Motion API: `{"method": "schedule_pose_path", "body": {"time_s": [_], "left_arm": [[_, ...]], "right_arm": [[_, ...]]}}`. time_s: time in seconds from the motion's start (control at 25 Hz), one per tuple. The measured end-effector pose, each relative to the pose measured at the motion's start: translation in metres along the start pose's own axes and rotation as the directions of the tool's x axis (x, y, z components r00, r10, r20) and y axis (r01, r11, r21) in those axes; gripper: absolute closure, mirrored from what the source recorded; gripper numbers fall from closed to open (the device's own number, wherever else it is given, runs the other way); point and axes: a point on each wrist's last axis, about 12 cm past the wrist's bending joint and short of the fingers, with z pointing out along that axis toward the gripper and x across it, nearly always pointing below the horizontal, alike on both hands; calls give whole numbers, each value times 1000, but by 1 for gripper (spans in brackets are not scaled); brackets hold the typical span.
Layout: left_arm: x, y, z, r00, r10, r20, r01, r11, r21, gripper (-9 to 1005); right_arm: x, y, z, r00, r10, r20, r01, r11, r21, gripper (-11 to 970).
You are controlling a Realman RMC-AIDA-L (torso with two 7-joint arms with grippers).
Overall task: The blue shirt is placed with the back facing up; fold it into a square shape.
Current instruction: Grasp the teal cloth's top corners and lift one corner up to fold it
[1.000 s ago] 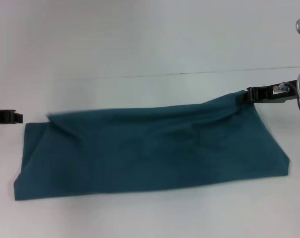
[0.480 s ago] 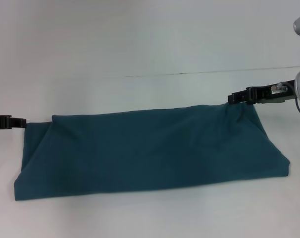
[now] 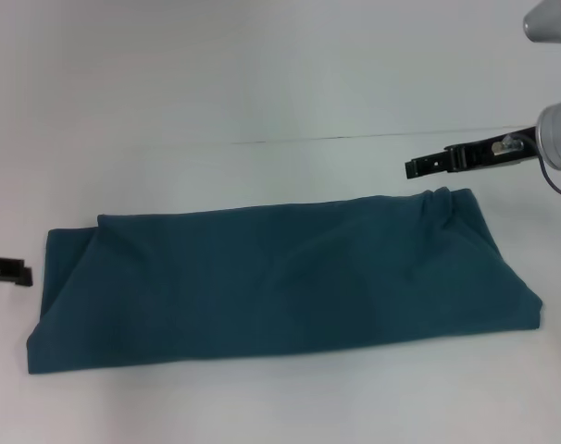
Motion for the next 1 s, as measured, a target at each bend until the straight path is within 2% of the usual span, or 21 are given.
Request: {"method": "schedule_pose_path", "body": {"time_s": [0.12, 0.28, 0.52, 1.0], "left_arm": [[9, 5, -5, 996, -75, -50, 75, 997, 9, 72], [20, 10, -6, 981, -166, -100, 170, 985, 34, 53], [29, 14, 3, 963, -236, -133, 245, 968, 59, 47], [35, 10, 21, 952, -258, -163, 273, 959, 76, 49]], "right_arm": [[-6, 5, 0, 999, -39, -2, 39, 999, 7, 42], [-10, 9, -1, 996, -87, -7, 88, 995, 37, 25], [-10, 12, 2, 993, -119, -23, 120, 992, 51, 28], [-5, 14, 4, 992, -120, -33, 121, 992, 46, 30]]}}
